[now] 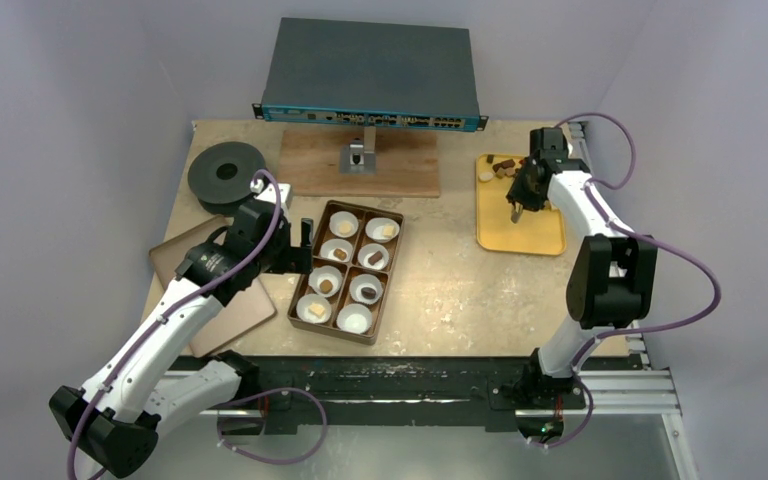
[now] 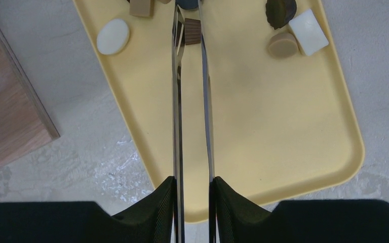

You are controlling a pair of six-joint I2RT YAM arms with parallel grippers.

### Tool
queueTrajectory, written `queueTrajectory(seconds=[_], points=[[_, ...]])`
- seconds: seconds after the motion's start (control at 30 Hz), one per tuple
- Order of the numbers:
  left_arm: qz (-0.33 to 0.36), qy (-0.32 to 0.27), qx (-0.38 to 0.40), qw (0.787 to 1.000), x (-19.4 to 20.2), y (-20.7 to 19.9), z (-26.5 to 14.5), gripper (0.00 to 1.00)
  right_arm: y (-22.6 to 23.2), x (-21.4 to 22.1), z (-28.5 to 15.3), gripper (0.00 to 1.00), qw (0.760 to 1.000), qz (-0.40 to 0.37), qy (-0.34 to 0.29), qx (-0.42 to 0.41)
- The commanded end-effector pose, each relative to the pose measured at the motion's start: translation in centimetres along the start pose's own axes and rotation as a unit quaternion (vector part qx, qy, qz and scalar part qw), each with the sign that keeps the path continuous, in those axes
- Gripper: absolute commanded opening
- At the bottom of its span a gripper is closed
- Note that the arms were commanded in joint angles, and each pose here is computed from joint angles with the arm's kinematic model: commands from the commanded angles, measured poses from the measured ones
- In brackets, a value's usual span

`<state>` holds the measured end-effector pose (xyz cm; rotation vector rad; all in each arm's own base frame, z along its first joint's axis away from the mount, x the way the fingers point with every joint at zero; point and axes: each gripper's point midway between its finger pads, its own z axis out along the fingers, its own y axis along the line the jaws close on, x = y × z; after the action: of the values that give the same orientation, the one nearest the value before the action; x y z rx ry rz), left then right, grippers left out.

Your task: Pack the chocolate

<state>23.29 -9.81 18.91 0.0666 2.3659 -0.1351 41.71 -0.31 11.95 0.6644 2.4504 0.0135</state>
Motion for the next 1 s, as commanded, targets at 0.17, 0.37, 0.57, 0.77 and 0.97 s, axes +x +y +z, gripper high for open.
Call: queueTrajectory(seconds=[0.17, 0.37, 0.57, 0.77, 0.97], points=[[-0.005, -0.019, 0.006, 1.000, -1.3, -0.3, -0.2, 1.00, -0.9, 0.4, -1.1, 0.27, 1.000, -0.009, -0.011, 0.004], [-0.006, -0.020, 0.004, 1.000, -1.3, -0.2, -0.2, 1.00, 0.3, 0.6, -3.3, 0.25, 0.999, -0.016, -0.017, -0.024], [-0.006, -0.019, 0.002, 1.000, -1.2, -0.1, -0.2, 1.00, 1.3, 1.9, -4.9, 0.25, 0.999, -0.028, -0.014, -0.043], [-0.006, -0.020, 0.002, 1.000, -1.3, -0.1, -0.2, 1.00, 2.3, 3.0, -7.3, 0.24, 0.997, -0.043, -0.016, -0.063], [-0.006, -0.019, 0.000, 1.000, -1.2, 0.0, -0.2, 1.00, 4.5, 4.7, -10.8, 0.24, 0.992, -0.059, -0.011, -0.113]])
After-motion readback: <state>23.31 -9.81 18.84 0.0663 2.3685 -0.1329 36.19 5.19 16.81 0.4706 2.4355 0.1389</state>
